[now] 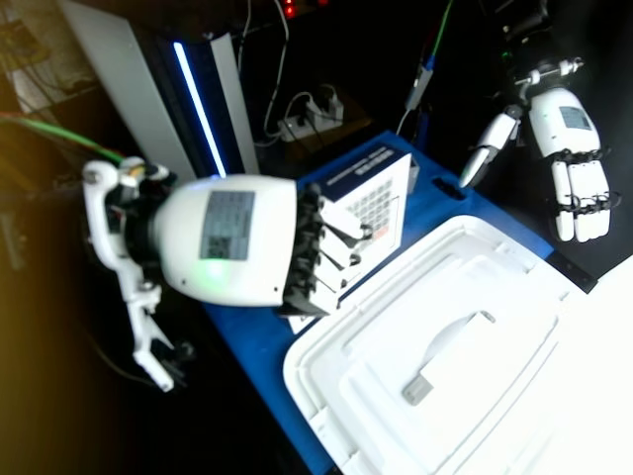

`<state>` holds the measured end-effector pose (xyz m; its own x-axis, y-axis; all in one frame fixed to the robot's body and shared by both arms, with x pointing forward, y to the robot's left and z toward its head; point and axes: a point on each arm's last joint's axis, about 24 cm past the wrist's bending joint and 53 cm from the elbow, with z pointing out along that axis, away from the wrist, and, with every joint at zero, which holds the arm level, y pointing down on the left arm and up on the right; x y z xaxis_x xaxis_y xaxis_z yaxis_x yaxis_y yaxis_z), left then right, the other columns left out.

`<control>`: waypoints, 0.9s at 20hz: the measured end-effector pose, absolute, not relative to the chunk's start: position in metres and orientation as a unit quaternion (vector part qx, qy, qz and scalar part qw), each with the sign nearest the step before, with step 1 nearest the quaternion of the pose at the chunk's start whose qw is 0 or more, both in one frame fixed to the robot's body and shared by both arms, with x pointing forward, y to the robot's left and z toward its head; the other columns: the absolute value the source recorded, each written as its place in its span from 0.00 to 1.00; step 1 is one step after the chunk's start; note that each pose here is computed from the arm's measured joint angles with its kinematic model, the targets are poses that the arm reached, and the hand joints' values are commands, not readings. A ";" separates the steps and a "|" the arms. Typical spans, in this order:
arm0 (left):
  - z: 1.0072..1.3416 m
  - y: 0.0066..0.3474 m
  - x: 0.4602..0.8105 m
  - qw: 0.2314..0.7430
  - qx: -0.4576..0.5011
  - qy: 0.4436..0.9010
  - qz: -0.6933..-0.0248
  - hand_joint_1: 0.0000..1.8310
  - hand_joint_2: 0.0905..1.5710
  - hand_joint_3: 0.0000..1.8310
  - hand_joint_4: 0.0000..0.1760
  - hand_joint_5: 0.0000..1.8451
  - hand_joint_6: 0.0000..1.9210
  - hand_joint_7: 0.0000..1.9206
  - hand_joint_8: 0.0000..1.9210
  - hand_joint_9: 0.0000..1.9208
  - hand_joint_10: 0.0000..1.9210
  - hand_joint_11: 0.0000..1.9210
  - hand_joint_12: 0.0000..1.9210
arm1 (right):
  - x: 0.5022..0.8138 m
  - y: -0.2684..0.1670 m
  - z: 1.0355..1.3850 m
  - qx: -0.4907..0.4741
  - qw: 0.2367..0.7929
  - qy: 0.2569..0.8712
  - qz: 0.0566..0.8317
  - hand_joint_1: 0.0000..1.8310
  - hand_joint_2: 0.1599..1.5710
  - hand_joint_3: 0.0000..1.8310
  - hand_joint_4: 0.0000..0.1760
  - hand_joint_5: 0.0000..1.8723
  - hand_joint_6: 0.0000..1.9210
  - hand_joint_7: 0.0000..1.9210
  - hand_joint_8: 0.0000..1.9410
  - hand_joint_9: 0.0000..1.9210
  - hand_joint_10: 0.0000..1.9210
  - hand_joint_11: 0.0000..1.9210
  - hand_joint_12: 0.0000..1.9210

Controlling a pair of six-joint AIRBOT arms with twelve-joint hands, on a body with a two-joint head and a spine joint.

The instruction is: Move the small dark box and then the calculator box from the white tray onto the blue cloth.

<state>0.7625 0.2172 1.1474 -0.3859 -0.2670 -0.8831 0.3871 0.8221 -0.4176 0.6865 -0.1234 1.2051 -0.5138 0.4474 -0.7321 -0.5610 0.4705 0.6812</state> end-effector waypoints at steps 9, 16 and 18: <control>1.147 0.214 0.760 0.551 0.042 0.778 -0.299 0.20 0.53 0.00 0.81 0.00 0.00 0.05 0.00 0.03 0.00 0.00 0.02 | 0.676 -0.116 1.168 -0.039 0.460 0.726 0.510 0.63 0.70 0.00 0.00 0.48 0.56 0.60 0.49 0.59 0.75 0.55 0.92; 1.140 0.215 0.756 0.544 0.043 0.784 -0.295 0.21 0.55 0.00 0.30 0.00 0.00 0.05 0.00 0.04 0.00 0.00 0.00 | 0.672 -0.113 1.152 -0.040 0.448 0.736 0.506 0.60 0.64 0.00 0.00 0.48 0.20 0.68 0.23 0.61 0.65 0.51 0.89; 1.138 0.215 0.754 0.542 0.044 0.786 -0.294 0.20 0.55 0.00 0.28 0.00 0.00 0.06 0.00 0.05 0.00 0.00 0.00 | 0.670 -0.115 1.151 -0.040 0.446 0.739 0.503 0.51 0.57 0.00 0.00 0.39 0.01 0.64 0.09 0.55 0.56 0.43 0.85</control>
<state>0.7543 0.2147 1.1378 -0.4080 -0.2494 -0.8782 0.3890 0.8228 -0.4144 0.6697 -0.1146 1.1507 -0.5987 0.3899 -0.6997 -0.5086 0.4898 0.7081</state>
